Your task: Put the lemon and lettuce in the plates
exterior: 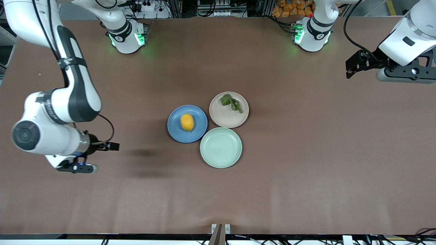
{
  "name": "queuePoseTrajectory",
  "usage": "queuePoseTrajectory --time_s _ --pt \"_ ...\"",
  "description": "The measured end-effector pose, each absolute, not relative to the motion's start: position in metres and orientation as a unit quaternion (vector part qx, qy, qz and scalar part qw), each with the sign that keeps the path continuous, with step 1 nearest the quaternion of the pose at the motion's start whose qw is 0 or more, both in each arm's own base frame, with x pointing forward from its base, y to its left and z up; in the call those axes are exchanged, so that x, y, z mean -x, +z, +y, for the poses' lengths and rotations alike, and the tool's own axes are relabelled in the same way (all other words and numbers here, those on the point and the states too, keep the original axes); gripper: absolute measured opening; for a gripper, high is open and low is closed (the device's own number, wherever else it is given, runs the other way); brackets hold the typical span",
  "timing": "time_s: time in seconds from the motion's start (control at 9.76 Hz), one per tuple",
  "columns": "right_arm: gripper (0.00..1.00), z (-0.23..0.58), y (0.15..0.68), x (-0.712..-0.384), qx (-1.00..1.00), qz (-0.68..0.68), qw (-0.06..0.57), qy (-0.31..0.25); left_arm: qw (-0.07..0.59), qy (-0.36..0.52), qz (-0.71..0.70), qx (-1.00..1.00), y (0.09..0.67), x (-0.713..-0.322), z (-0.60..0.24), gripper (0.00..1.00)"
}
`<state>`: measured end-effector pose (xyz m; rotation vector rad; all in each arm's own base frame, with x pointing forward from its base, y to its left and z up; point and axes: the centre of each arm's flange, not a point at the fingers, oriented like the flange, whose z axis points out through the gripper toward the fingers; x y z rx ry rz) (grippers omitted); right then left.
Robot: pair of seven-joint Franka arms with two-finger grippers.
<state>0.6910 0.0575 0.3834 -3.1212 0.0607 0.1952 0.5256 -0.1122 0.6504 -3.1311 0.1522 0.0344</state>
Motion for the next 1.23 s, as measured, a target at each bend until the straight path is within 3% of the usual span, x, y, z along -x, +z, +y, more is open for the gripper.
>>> queuePoseTrajectory --time_s 0.41,1.23 --pt "1.0 0.005 0.402 -0.683 0.999 0.021 -0.002 0.037 0.004 0.013 0.049 0.999 0.65 -0.526 -0.112 1.0" --pt "1.0 -0.014 0.469 -0.612 0.999 0.035 0.001 -0.014 0.004 0.016 0.047 0.999 0.647 -0.528 -0.111 1.0"
